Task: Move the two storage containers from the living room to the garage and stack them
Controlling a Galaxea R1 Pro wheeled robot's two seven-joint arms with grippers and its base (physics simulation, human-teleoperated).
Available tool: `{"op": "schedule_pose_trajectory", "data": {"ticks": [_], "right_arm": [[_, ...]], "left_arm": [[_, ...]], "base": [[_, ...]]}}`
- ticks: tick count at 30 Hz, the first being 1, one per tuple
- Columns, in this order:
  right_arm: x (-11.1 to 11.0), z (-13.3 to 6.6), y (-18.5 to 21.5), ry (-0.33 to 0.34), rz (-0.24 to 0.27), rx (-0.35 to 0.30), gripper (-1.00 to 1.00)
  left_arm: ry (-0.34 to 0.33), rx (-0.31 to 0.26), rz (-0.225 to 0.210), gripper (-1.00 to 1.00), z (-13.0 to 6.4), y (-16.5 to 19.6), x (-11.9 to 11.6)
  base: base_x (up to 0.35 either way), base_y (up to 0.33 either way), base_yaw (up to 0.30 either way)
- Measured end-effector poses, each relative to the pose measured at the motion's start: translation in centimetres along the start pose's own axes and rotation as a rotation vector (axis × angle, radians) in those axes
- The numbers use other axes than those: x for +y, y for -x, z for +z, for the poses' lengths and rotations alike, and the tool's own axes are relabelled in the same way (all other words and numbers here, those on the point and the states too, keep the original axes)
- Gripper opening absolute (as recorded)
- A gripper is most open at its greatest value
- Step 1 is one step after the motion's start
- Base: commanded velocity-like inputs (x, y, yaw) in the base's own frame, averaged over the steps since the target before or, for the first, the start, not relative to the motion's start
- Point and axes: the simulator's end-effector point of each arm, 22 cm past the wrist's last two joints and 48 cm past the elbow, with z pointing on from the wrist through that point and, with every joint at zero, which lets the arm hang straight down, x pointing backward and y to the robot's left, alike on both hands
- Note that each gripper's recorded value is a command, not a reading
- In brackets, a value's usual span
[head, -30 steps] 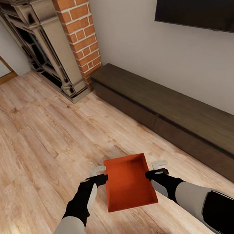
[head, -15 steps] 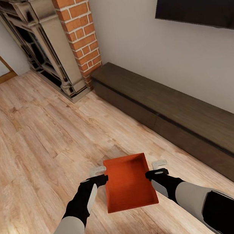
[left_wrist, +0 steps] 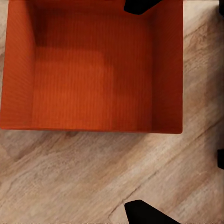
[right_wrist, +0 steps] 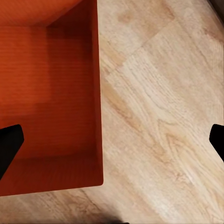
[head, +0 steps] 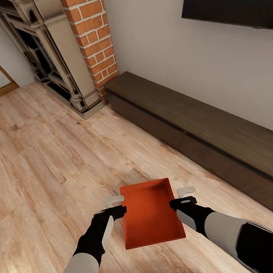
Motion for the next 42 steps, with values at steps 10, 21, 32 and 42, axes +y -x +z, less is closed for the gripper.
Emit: {"op": "schedule_pose_trajectory", "data": {"ticks": [10,21,32,42], "right_arm": [[0.2,1.2,-0.3,0.0,0.0,0.0,1.0],[0.3,1.7,-0.5,0.0,-0.002,0.002,1.0],[0.7,3.1,-2.5,0.004,-0.037,0.077,1.0],[1.1,4.6,-2.4,0.008,-0.027,0.052,1.0]], "left_arm": [[0.002,-0.001,0.004,1.0,1.2,-0.3,0.1],[0.0,0.001,0.003,1.0,1.8,-0.5,0.0],[0.001,0.002,0.003,1.0,3.3,-1.0,0.2],[0.002,0.003,0.003,1.0,4.8,-1.5,0.3]], "base": [[0.0,0.0,0.0],[0.0,0.0,0.0],[0.0,0.0,0.0],[0.0,0.0,0.0]]}}
